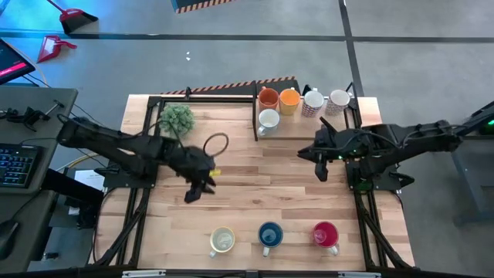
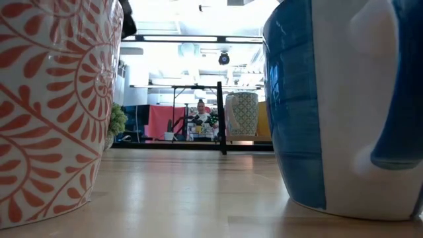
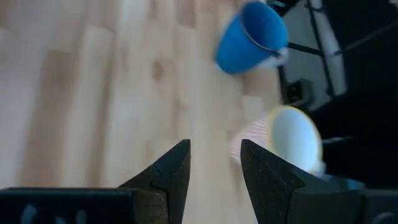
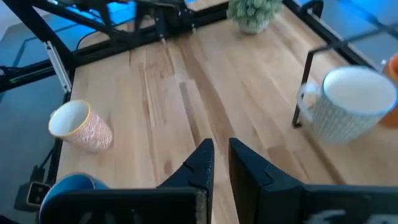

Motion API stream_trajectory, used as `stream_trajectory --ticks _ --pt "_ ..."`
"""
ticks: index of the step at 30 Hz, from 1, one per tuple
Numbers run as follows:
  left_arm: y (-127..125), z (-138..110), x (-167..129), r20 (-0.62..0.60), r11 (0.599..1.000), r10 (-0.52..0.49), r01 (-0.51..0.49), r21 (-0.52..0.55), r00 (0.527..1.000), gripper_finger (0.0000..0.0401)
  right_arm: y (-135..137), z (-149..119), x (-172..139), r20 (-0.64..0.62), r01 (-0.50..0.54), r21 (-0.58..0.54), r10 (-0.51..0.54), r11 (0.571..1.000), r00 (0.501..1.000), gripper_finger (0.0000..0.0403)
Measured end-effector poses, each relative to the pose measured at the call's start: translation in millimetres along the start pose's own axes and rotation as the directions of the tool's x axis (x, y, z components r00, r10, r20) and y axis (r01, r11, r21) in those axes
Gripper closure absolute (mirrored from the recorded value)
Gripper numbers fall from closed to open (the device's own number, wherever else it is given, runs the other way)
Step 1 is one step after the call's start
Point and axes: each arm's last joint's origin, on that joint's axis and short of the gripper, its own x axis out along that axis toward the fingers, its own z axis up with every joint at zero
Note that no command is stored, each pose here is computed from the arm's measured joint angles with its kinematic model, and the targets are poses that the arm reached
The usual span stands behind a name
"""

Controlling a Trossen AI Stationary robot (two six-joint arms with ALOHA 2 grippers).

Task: Place coffee mugs
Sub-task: Put the orange patterned mug on the shelf

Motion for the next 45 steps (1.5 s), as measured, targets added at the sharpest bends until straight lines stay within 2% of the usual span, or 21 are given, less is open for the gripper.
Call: stream_trajectory --ticks 4,8,12,16,20,29,37,42,45 --pt "-19.1 -6.9 20.7 -0.054 0.995 -0.030 0.025 -0.094 0.998 0.0270 -3.3 -10.3 2.3 -0.003 -0.001 0.021 0.001 1.000 1.000 0.0379" --pt "-29.0 -11.3 45.5 -0.100 0.982 -0.047 0.028 -0.185 0.994 0.0264 -3.0 -12.9 8.1 -0.013 -0.013 -0.015 0.013 1.000 1.000 0.0373" --pt "-38.8 -11.9 57.0 -0.093 0.962 -0.100 0.072 -0.264 0.991 0.0259 -1.4 -13.1 12.4 -0.022 -0.032 -0.038 0.031 0.999 0.999 0.0369" --pt "-48.8 -13.7 60.0 -0.095 0.921 -0.163 0.117 -0.371 0.982 0.0259 -0.4 -13.8 13.5 -0.039 -0.059 -0.031 0.058 0.998 0.998 0.0369" --pt "-60.5 -21.7 60.1 -0.135 0.871 -0.199 0.112 -0.478 0.971 0.0259 -1.4 -16.3 13.8 -0.066 -0.051 -0.040 0.048 0.998 0.997 0.0368" --pt "-99.0 -43.7 64.2 -0.173 0.818 -0.279 0.139 -0.558 0.945 0.0259 -3.9 -22.0 13.3 -0.124 -0.033 -0.083 0.022 0.996 0.992 0.0368" --pt "-128.9 -59.6 100.3 -0.131 0.750 -0.349 0.193 -0.633 0.928 0.0259 -3.9 -22.0 13.3 -0.124 -0.033 -0.085 0.022 0.996 0.992 0.0368" --pt "-132.3 -70.8 121.5 -0.156 0.724 -0.330 0.144 -0.674 0.931 0.0259 -3.8 -22.0 13.3 -0.124 -0.033 -0.084 0.023 0.996 0.992 0.0368" --pt "-132.6 -76.9 127.9 -0.183 0.725 -0.313 0.110 -0.680 0.932 0.0259 -3.8 -22.0 13.3 -0.124 -0.034 -0.084 0.024 0.996 0.992 0.0368"
